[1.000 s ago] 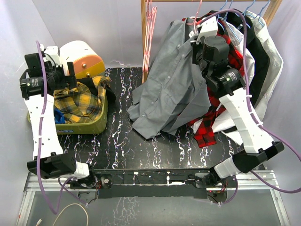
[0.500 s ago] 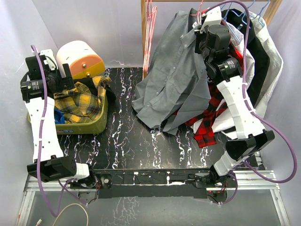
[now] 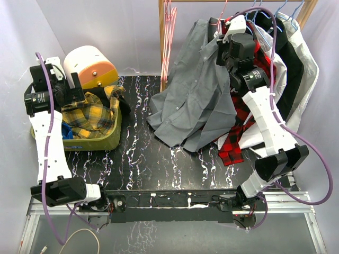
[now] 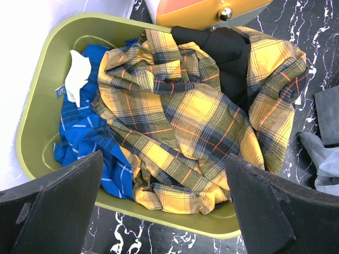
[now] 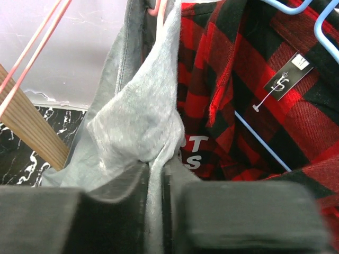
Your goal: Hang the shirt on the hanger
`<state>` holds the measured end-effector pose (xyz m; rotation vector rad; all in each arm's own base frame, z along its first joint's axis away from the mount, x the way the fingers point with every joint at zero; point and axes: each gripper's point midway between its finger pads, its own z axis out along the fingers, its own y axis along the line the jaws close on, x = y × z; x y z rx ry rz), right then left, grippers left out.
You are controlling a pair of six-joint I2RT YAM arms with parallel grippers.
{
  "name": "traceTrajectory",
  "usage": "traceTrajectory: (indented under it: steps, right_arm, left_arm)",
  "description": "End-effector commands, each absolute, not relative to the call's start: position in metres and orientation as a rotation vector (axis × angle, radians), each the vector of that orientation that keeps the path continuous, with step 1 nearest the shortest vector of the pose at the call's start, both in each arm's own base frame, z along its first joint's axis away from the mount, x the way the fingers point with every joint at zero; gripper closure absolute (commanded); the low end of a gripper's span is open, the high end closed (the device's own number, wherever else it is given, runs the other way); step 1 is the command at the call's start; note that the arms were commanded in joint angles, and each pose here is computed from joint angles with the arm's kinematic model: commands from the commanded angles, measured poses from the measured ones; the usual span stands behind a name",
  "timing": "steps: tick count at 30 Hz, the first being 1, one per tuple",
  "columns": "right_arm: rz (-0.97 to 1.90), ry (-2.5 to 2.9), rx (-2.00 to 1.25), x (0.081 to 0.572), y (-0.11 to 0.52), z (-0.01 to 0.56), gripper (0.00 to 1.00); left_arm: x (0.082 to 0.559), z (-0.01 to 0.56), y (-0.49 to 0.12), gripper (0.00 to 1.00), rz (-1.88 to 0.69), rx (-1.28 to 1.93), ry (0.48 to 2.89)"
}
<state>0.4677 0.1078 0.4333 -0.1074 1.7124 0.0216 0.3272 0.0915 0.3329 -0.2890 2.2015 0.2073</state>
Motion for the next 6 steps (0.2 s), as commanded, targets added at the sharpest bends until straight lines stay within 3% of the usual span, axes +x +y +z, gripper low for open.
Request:
traceTrajectory:
  steps: [1, 3, 6]
  right_arm:
    - [0.082, 1.597, -0.064, 0.447, 0.104, 0.476, 0.69]
    - [0.075, 1.587, -0.041, 0.442, 0.099, 0.480, 0.36]
    - [0.057, 1.563, 0.014, 0.435, 0.089, 0.492, 0.10]
  left_arm:
    - [0.318, 0.339, 0.089, 0.03, 0.200, -0.300, 2.180]
    - [0.315, 0.342, 0.088, 0.03, 0.197, -0.288, 2.167]
    - [0.309, 0.345, 0.092, 0.03, 0.239, -0.306, 2.111]
